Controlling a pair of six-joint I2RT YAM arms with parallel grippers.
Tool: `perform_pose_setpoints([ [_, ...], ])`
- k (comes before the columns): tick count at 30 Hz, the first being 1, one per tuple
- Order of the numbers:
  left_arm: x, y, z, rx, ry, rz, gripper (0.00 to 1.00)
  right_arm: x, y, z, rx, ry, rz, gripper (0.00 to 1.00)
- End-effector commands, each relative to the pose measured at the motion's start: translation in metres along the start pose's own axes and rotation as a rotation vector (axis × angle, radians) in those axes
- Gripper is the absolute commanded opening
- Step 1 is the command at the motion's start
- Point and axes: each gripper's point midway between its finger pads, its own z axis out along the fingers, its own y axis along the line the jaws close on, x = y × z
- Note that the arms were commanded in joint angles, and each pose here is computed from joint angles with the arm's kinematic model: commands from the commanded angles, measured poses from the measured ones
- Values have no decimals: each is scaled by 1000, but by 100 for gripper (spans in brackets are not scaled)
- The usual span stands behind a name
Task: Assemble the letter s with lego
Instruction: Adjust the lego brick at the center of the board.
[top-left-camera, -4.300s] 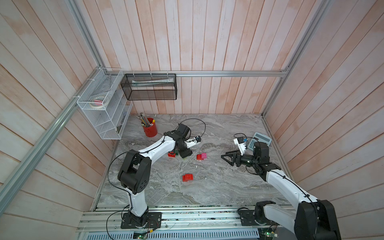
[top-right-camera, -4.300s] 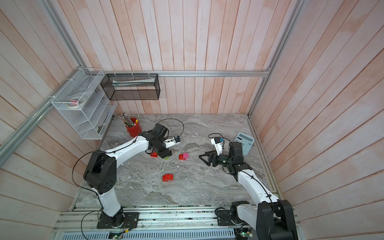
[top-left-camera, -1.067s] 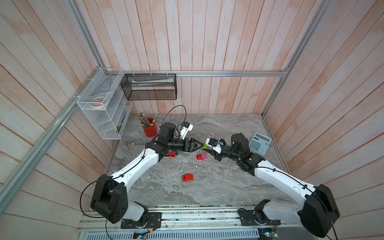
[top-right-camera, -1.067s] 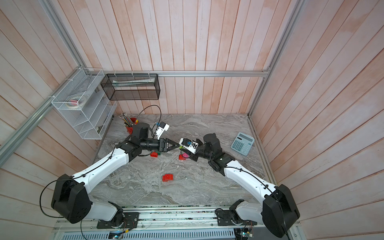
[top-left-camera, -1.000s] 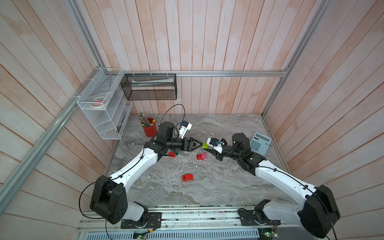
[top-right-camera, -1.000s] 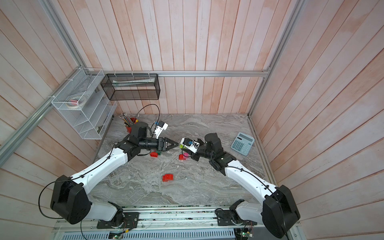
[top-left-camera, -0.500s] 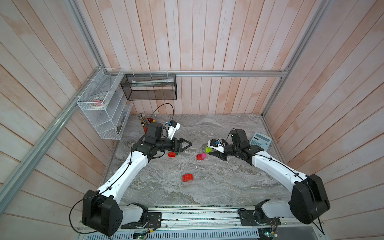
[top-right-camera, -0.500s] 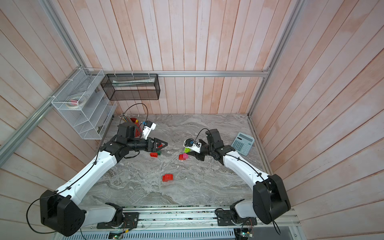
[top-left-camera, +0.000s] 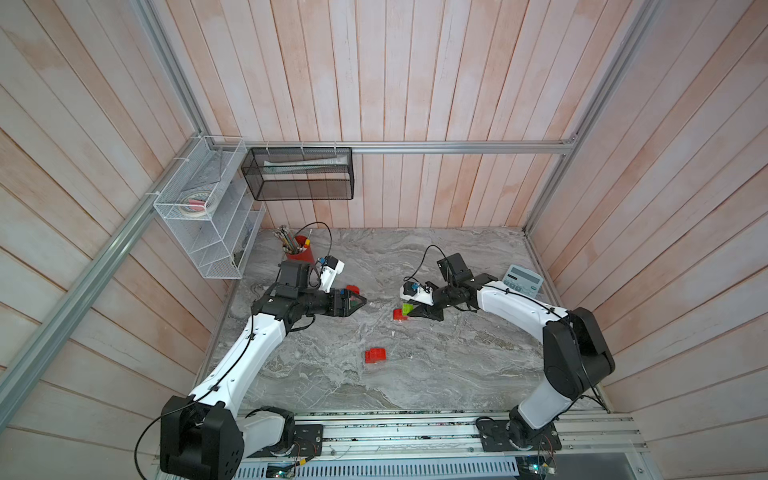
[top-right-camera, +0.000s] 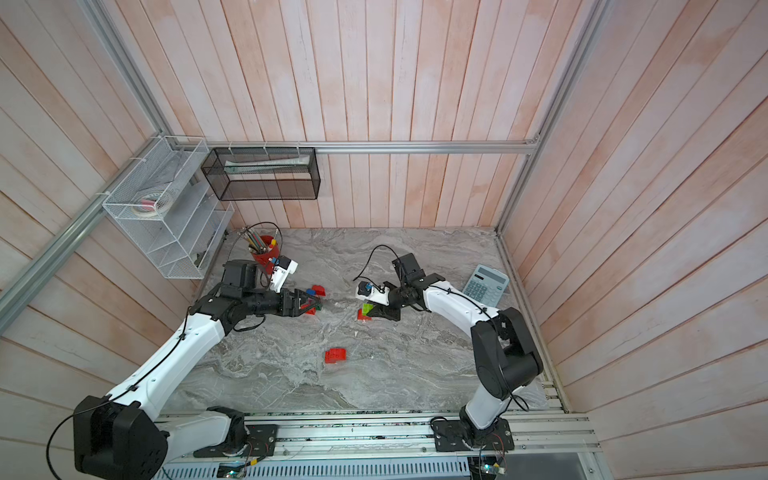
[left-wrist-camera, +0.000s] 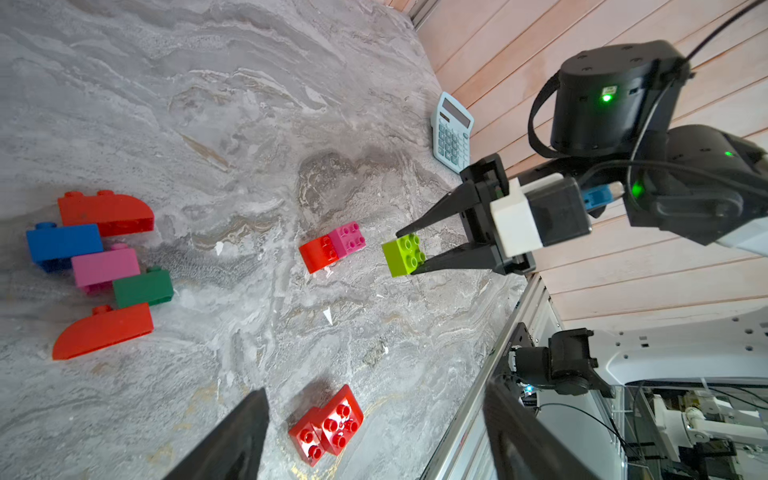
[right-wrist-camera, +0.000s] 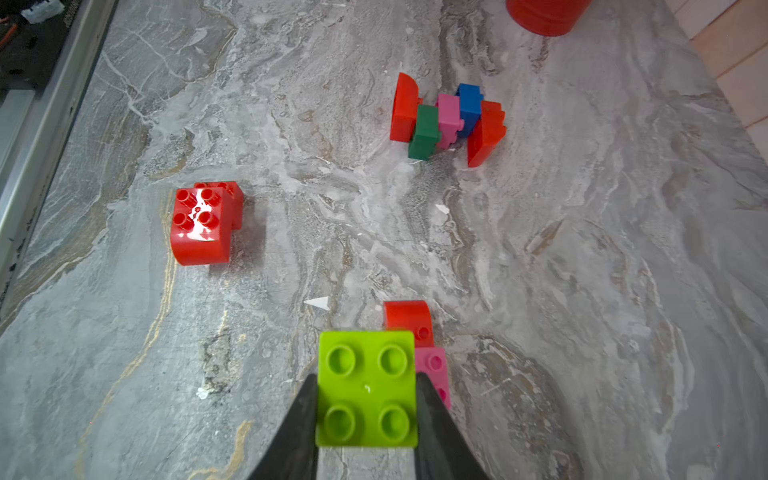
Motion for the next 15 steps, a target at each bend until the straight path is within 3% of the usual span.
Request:
perform_pose_setpoints([
  [1, 3, 1, -6, 11, -12, 30, 84, 9, 27, 15, -67, 24, 11, 12],
  [15, 18, 12, -1, 30, 4, -4, 84, 56, 54, 55, -40, 173, 17, 14],
])
